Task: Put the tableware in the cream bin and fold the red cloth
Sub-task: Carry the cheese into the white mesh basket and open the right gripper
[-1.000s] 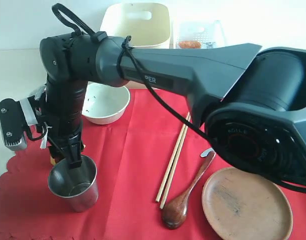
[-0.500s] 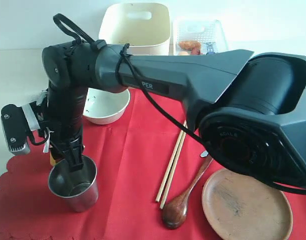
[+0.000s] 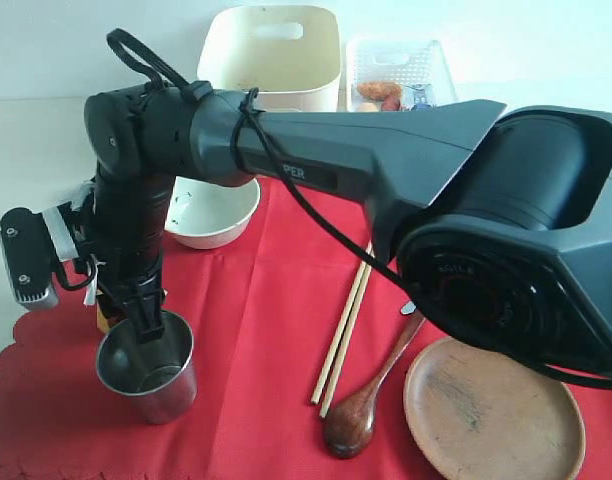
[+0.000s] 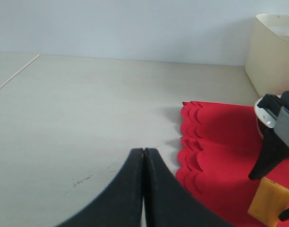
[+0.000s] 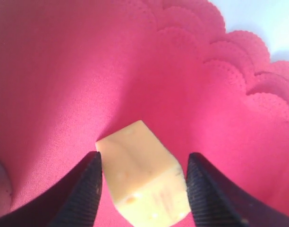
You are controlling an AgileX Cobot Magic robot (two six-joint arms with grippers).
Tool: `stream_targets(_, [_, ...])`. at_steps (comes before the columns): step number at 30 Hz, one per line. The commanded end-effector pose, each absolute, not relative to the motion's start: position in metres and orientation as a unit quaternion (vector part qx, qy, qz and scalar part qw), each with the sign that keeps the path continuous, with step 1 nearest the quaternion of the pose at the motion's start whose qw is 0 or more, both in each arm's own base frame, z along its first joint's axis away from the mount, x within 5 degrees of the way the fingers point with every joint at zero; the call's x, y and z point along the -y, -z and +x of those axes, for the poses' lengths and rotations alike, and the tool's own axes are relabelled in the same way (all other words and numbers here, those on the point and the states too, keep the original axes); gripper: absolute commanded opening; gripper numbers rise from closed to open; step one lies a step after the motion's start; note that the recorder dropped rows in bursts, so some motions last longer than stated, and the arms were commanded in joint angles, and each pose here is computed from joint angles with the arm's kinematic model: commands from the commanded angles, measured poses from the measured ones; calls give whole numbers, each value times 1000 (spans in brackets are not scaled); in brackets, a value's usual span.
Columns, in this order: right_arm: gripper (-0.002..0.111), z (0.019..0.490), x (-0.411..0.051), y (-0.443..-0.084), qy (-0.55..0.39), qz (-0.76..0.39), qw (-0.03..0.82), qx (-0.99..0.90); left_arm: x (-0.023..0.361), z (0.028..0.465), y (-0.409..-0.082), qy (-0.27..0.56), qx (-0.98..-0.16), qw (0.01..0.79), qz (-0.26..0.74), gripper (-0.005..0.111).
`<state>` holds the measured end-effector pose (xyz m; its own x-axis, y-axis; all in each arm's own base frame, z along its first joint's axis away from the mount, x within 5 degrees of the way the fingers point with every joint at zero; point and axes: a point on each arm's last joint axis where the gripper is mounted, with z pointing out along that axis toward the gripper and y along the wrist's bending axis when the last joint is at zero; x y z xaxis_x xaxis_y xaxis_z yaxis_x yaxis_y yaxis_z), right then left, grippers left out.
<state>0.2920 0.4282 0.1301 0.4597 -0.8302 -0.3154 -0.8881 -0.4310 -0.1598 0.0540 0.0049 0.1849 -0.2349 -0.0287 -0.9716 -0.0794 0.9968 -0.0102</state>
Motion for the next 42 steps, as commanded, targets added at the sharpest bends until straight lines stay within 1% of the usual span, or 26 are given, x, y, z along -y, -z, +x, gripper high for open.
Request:
stream_targets(1, [0,294,-427,-146,-102,-829,171,-523,-5,54,-184,-17,-784,620,-34,1])
stream_targets(3, [0,295,-426,-154,-106,-825,179,-525,-5,54,-184,-17,-784,620,-34,1])
stream_targets(4, [0,296,-424,-164,-109,-823,186,-526,-5,54,-184,-17,-784,620,-34,1])
stream_targets(9, [0,294,-421,-194,-115,-796,208,-557,-5,54,-184,-17,-784,620,-34,1])
stream_targets(12, [0,296,-411,-222,-118,-774,221,-581,-5,54,-184,-17,-784,620,-34,1])
stream_targets(16, [0,318,-379,-257,-116,-719,238,-642,-5,54,-184,-17,-784,620,-34,1])
stream_targets(20, [0,355,-336,-279,-114,-645,260,-709,-5,54,-184,-17,-784,620,-34,1])
stream_targets(29, [0,415,-255,-285,-94,-544,279,-786,-5,54,-184,-17,-784,620,-34,1])
stream_targets(36, [0,464,-184,-291,-75,-415,352,-835,-5,54,-184,-17,-784,620,-34,1])
stream_targets(42, [0,499,-139,-277,-76,-308,407,-857,-5,54,-184,-17,-784,620,-34,1])
